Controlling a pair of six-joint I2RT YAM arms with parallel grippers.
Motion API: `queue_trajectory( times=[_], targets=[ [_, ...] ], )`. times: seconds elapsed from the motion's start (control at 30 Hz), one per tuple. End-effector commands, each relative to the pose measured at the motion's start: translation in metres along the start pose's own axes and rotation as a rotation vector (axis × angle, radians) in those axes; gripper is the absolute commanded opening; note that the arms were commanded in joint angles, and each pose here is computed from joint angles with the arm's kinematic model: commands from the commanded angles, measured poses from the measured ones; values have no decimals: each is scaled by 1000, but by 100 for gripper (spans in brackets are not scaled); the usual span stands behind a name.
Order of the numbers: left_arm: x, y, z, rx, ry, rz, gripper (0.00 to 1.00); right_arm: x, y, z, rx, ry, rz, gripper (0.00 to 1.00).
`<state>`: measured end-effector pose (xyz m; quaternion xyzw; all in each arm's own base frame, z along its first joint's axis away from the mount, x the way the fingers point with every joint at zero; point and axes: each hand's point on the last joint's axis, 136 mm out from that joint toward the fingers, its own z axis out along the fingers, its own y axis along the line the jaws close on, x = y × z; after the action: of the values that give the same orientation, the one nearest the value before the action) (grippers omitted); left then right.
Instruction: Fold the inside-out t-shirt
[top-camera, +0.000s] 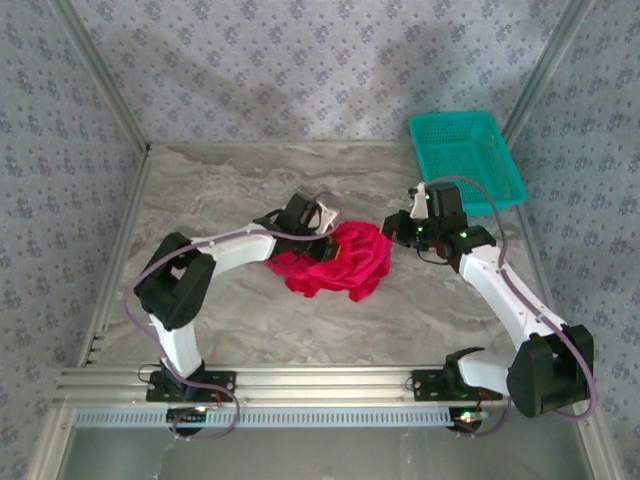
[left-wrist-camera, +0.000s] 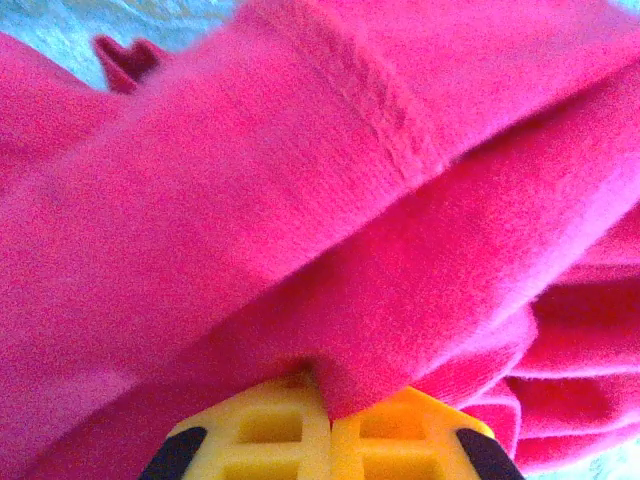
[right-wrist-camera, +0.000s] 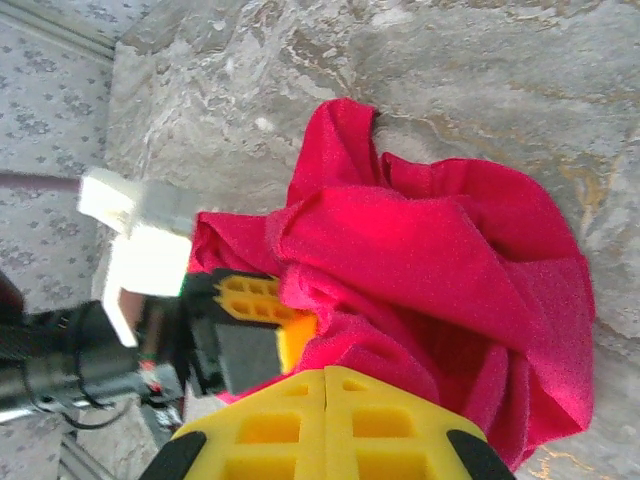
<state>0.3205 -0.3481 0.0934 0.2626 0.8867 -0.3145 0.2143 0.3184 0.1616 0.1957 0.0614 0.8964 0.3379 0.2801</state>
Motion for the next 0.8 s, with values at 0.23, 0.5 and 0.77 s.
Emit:
queue_trajectory(
  times=[0.23, 0.5, 0.77],
  targets=[
    [-142, -37, -167, 152, -339, -125, 0, 10, -104, 10, 489, 6, 54, 0],
    [-133, 17, -201, 307, -442, -389, 0, 24, -145, 11, 653, 35, 96, 0],
    [-100, 44, -140, 369, -335, -570, 0, 22, -107, 25, 565, 83, 34, 0]
  ],
)
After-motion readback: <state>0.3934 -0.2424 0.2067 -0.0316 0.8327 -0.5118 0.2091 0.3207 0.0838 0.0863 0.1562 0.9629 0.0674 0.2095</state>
